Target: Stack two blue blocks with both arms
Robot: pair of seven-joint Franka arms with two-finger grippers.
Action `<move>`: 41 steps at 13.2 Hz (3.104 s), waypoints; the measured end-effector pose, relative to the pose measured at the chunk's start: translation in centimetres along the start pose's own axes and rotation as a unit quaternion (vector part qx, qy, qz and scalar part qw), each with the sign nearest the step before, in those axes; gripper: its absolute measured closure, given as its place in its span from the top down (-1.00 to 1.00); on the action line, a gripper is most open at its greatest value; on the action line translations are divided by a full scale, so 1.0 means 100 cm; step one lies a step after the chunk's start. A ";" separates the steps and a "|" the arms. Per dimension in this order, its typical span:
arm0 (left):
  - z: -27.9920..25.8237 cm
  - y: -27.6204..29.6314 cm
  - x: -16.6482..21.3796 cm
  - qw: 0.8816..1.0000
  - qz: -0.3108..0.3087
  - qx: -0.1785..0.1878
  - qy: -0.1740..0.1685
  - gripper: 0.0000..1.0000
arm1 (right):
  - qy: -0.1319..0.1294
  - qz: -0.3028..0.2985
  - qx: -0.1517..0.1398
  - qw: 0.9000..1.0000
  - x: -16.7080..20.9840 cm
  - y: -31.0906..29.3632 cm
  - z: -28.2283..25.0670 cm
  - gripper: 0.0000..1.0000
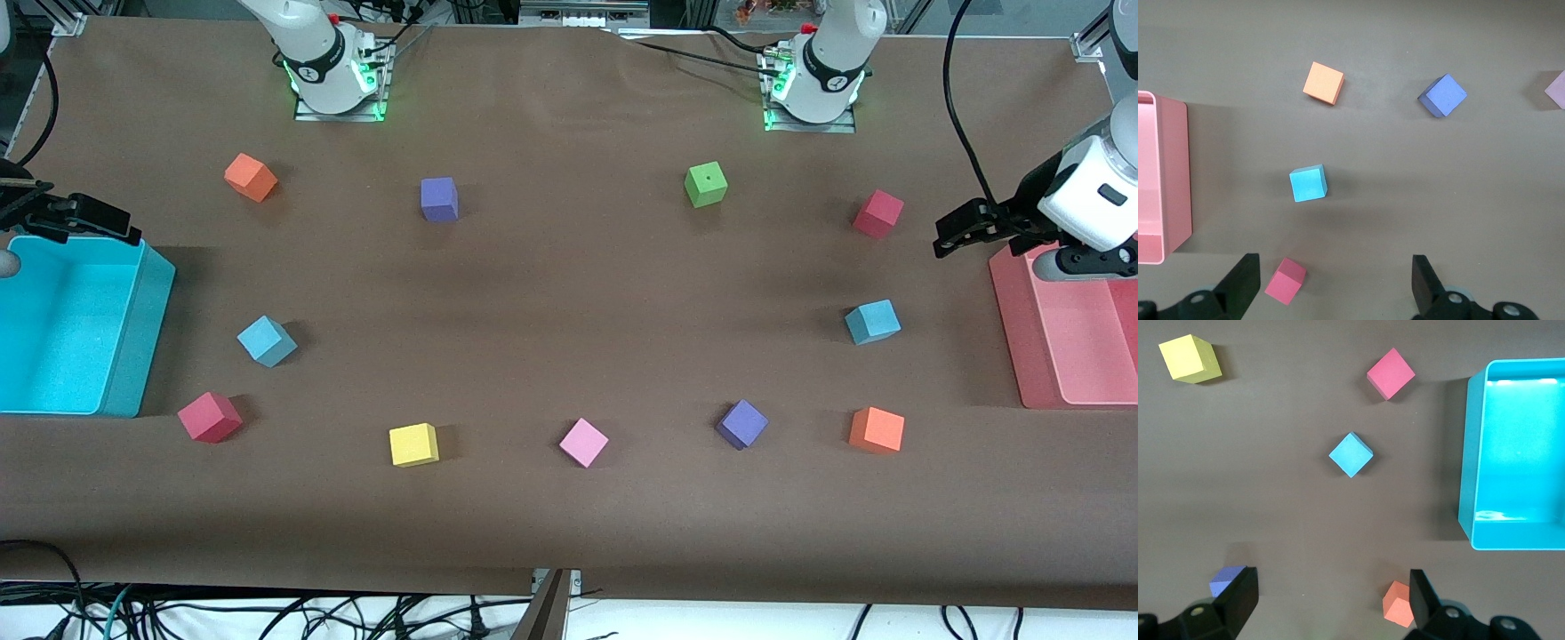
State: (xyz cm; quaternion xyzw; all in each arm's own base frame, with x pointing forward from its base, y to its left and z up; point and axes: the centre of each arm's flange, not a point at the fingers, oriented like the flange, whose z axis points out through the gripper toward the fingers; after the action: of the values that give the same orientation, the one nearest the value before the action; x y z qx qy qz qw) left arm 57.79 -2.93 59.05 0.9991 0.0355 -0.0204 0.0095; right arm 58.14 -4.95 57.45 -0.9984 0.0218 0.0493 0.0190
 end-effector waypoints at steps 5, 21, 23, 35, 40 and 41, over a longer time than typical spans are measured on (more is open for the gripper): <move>0.000 0.000 0.000 1.000 0.000 0.000 0.000 1.00 | 0.000 0.000 0.000 1.000 0.000 0.000 0.000 1.00; 0.000 -0.001 0.000 1.000 -0.001 0.000 0.000 1.00 | 0.000 0.001 0.000 1.000 0.000 0.001 0.000 1.00; 0.000 -0.001 0.000 1.000 -0.001 0.000 0.000 1.00 | -0.003 0.003 -0.002 1.000 0.002 0.002 0.004 1.00; 0.000 -0.002 0.000 1.000 -0.001 0.000 0.000 1.00 | -0.086 -0.031 -0.009 0.996 0.073 0.004 0.155 1.00; -0.001 -0.002 0.000 1.000 -0.002 0.000 0.001 1.00 | -0.077 -0.165 -0.005 0.983 0.101 0.005 0.223 1.00; -0.001 -0.002 0.000 1.000 -0.002 0.000 0.001 1.00 | -0.076 -0.188 -0.004 0.979 0.105 0.005 0.238 1.00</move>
State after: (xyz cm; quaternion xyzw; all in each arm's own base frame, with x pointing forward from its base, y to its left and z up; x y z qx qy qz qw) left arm 57.81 -2.70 59.11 0.9991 0.0375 -0.0198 0.0095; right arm 66.18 -4.93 32.71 -0.9780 -0.1679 0.1210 0.0254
